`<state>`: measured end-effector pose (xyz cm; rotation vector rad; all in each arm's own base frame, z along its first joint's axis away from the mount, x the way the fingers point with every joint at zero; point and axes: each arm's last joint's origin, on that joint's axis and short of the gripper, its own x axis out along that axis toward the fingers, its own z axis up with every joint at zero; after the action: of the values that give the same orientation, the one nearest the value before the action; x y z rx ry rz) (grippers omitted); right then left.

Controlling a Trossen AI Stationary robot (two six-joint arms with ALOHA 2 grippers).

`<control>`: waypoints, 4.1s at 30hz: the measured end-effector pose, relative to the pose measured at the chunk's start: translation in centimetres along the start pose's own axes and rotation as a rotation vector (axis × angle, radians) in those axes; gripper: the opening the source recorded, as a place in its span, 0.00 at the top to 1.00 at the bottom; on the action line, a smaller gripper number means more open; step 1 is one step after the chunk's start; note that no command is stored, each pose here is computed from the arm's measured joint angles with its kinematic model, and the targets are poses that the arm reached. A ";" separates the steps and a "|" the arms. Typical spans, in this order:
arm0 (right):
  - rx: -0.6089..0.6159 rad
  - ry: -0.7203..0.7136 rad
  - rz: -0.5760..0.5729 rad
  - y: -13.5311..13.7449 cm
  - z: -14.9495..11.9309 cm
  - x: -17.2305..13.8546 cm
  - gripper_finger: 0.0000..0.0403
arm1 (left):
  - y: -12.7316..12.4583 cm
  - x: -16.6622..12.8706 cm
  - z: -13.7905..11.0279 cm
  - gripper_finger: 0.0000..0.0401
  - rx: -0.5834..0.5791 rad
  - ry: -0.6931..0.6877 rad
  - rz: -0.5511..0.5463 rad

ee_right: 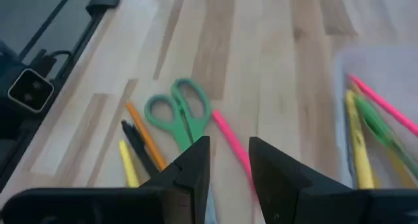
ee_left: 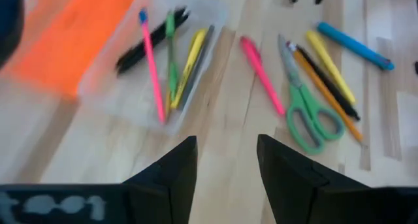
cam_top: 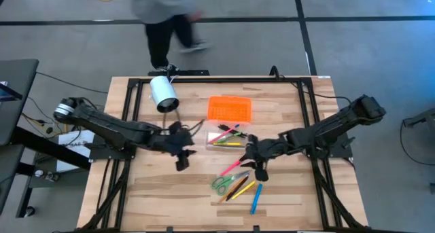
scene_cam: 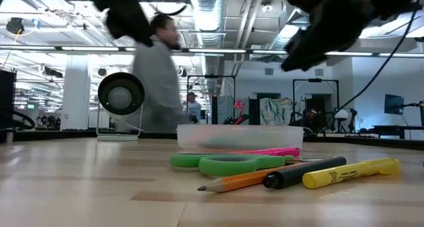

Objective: Pick & place school supplies into a supply box
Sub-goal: Put the pink pen into the orange supply box

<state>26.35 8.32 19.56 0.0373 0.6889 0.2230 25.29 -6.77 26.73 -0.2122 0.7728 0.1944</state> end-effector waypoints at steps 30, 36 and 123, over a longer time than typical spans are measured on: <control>-0.236 0.425 0.077 -2.1 0.8 9.5 0.75 | 0.2 -1.9 -6.5 0.63 -0.003 -0.033 0.115; -0.222 0.454 0.058 -2.2 0.4 9.7 0.75 | 0.0 -2.1 -6.8 0.63 -0.004 -0.042 0.132; 0.072 0.434 -0.129 0.2 3.3 5.4 0.98 | 0.3 -2.2 -6.6 0.63 0.017 -0.130 0.254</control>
<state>32.40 9.79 18.73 0.0129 1.1282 0.0811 19.25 -8.38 23.66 -0.0836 0.6708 0.4374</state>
